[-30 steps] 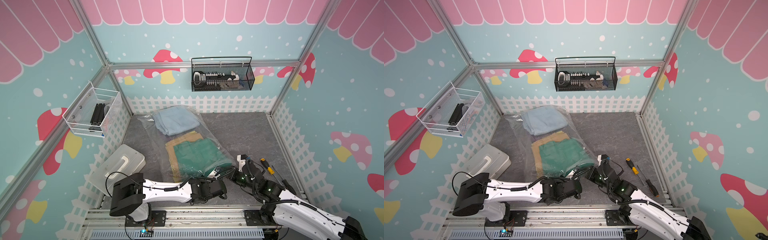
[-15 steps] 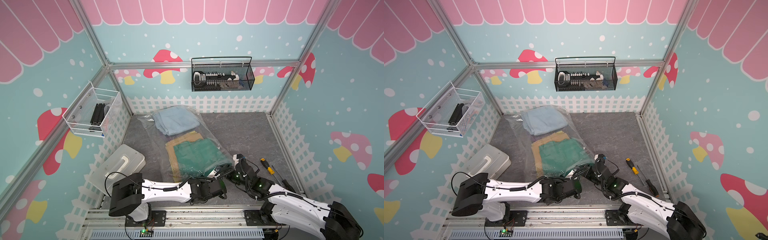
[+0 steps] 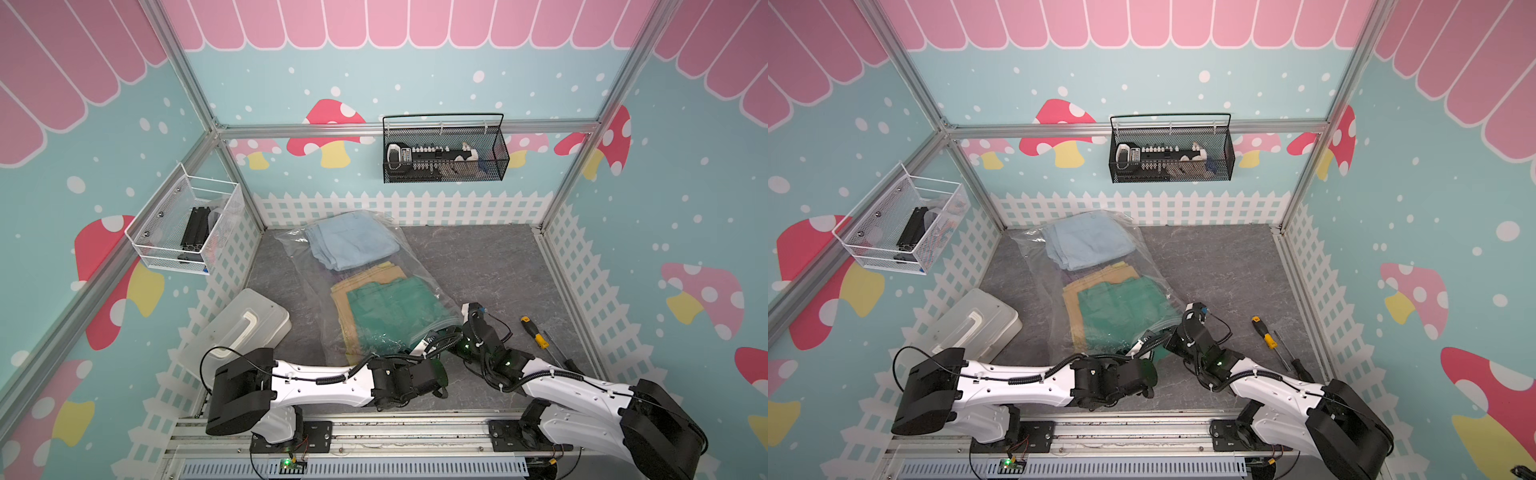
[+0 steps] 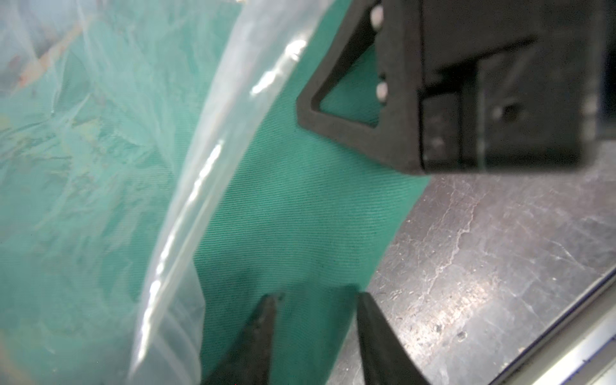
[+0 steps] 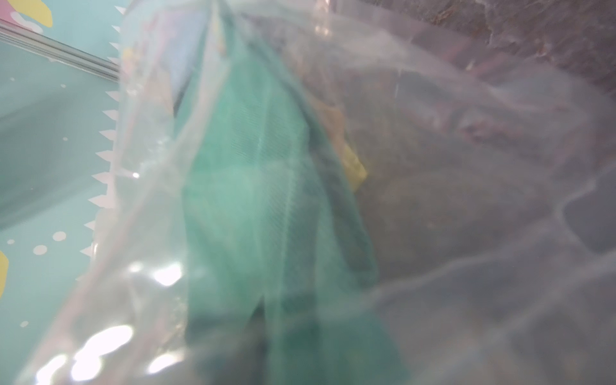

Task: Take the trousers out of the vacuum bag
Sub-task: Take out the trousers from the vacuum bag.

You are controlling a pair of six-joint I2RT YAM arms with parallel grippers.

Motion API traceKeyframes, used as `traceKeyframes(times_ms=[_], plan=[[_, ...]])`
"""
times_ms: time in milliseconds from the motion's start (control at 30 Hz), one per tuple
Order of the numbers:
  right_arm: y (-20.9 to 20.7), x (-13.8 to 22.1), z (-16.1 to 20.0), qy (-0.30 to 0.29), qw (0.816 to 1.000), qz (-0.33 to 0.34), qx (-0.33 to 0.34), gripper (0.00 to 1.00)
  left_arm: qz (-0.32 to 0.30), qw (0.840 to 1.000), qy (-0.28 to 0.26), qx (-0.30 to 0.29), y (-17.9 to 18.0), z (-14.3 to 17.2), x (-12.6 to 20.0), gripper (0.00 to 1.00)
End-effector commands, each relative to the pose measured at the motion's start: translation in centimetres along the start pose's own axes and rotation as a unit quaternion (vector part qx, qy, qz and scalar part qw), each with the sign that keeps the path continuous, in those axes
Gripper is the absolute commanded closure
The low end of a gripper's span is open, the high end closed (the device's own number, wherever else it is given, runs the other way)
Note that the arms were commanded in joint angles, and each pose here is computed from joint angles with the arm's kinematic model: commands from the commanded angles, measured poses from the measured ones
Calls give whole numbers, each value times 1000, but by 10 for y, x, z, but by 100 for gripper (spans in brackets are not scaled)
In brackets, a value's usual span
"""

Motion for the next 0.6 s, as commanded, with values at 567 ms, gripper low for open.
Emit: traceKeyframes(times_ms=[567], plan=[[20, 55, -11, 23, 998, -38, 55, 95, 53, 996, -27, 70, 28, -13, 39, 22]])
Point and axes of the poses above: each gripper's point midway between its finger pads, its own x axis back along the fingers, its own y axis along the line the jaws close on, z = x × y, the point moved 5 cm from there along x, back along the fingers, and after that the axes turned 12 degrees about x, right-handed, at the moved point
